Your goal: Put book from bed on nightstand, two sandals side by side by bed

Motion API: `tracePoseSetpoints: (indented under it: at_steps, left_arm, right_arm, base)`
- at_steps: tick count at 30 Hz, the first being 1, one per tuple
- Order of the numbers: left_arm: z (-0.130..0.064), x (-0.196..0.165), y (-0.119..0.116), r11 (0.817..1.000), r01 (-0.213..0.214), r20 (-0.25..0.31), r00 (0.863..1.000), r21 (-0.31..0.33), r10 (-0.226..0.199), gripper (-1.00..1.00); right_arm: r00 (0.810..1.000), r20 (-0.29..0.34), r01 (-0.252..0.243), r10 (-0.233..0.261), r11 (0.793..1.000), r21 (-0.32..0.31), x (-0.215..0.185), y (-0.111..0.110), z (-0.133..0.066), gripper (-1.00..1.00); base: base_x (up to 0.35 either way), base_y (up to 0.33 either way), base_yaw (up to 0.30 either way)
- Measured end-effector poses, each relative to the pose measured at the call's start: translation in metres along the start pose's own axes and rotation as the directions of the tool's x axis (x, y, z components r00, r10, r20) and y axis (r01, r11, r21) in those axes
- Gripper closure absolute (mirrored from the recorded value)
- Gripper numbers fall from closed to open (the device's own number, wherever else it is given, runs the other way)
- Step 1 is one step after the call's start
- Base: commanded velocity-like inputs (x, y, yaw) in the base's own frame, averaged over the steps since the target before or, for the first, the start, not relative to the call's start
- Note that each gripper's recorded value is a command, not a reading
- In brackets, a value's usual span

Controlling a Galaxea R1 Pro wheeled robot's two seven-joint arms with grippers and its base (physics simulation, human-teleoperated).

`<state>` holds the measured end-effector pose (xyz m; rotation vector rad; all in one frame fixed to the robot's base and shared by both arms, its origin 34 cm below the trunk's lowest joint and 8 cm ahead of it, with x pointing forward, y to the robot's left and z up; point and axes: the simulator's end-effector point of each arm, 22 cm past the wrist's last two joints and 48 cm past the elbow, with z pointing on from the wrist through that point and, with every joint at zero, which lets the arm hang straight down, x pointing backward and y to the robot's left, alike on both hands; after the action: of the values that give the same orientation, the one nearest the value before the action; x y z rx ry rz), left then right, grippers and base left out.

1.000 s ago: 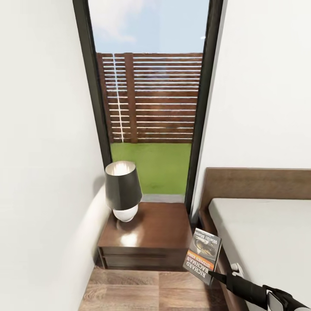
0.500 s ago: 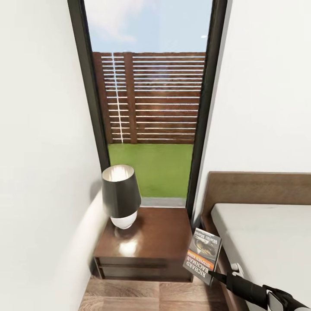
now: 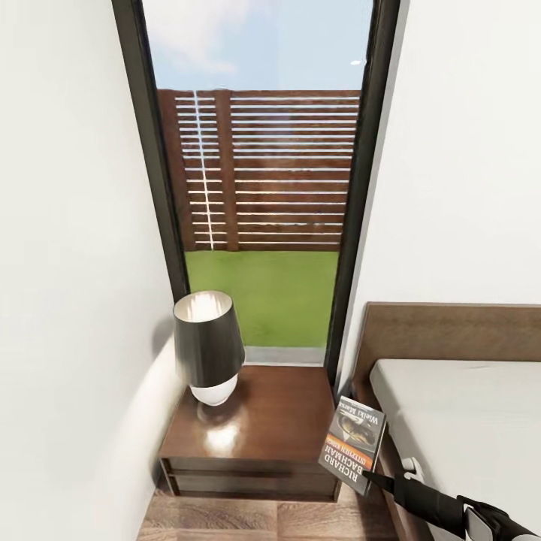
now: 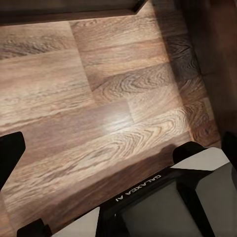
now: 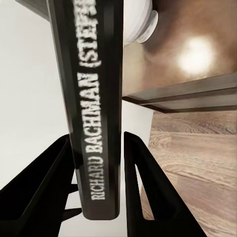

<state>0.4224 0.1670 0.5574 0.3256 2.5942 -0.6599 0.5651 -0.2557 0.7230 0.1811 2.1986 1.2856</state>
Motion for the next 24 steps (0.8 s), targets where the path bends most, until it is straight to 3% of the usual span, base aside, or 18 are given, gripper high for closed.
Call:
tracePoseSetpoints:
  at_steps: [6, 17, 24]
  left_arm:
    - [-0.0001, 0.0000, -0.0001, 1.000, 0.000, 0.000, 1.000, 0.000, 0.000, -1.00]
    - [-0.0002, 0.0000, -0.0001, 1.000, 0.000, 0.000, 1.000, 0.000, 0.000, -1.00]
    - [0.0000, 0.0000, 0.0000, 1.000, 0.000, 0.000, 1.000, 0.000, 0.000, -1.00]
  right_arm:
    - [1.000, -0.002, 0.000, 0.000, 1.000, 0.000, 0.0006, 0.0000, -0.0002, 1.00]
    - [1.000, 0.000, 0.000, 0.000, 1.000, 0.000, 0.0000, 0.0002, -0.0001, 1.00]
    - [1.000, 0.000, 0.000, 0.000, 1.000, 0.000, 0.0000, 0.0000, 0.0000, 1.00]
  base:
    - [0.064, 0.000, 0.000]
    - [0.251, 0.000, 0.000]
    - [0.034, 0.000, 0.000]
